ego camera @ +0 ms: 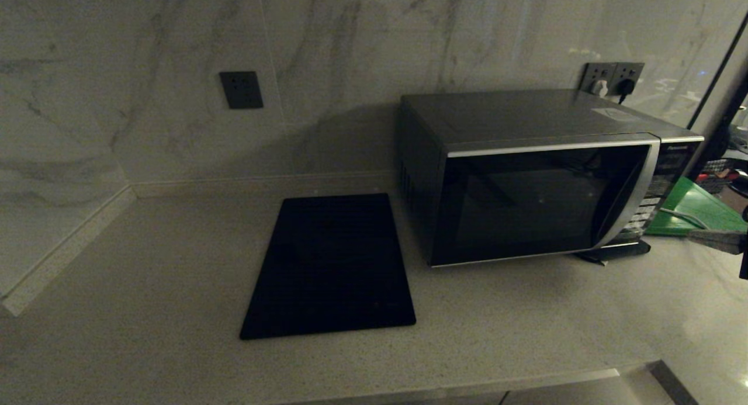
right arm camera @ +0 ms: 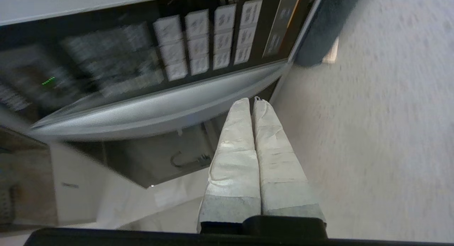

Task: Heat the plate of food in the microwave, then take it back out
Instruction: Open the microwave oven

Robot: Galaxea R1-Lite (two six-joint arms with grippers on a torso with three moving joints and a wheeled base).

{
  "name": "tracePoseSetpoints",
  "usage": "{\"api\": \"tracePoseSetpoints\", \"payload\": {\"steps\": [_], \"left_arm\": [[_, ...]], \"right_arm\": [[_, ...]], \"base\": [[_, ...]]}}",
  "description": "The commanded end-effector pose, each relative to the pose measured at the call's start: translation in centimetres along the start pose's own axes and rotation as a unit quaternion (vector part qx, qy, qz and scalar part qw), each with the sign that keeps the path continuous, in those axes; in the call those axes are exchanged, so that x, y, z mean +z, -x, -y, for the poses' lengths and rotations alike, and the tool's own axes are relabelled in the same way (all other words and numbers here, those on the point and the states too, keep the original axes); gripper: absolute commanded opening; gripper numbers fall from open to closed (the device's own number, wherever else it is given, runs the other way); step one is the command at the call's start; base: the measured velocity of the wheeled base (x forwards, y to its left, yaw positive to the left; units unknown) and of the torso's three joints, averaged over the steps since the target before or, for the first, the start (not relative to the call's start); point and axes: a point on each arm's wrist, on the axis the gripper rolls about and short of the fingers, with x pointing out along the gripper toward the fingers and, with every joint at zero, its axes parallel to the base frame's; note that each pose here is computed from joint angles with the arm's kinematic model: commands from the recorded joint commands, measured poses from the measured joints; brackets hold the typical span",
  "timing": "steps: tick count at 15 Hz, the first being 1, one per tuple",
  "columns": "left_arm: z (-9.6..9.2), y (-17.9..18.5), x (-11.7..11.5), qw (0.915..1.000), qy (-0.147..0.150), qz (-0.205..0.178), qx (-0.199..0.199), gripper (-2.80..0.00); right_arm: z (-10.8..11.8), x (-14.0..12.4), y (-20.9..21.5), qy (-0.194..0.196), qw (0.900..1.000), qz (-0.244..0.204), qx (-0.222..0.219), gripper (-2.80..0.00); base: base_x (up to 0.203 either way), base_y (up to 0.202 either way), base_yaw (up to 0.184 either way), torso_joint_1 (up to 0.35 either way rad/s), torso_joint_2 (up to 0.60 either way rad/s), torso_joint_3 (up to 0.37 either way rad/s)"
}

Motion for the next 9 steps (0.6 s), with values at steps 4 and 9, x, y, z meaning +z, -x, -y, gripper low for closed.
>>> {"api": "tracePoseSetpoints", "payload": {"steps": [4, 9], "left_arm": [[0.0, 0.0, 0.0, 1.0, 0.0, -0.001, 0.0, -2.8], [0.0, 0.0, 0.0, 1.0, 0.0, -0.001, 0.0, -2.8]], "right_arm": [[2.3, 0.9, -5.2, -0.004, 0.999, -0.041, -0.014, -2.8], [2.6, 1.5, -7.1, 0.008, 0.999, -0.049, -0.015, -2.8]], "base": [[0.0, 0.0, 0.0, 0.0, 0.0, 0.0], [0.0, 0.0, 0.0, 0.0, 0.0, 0.0]]}}
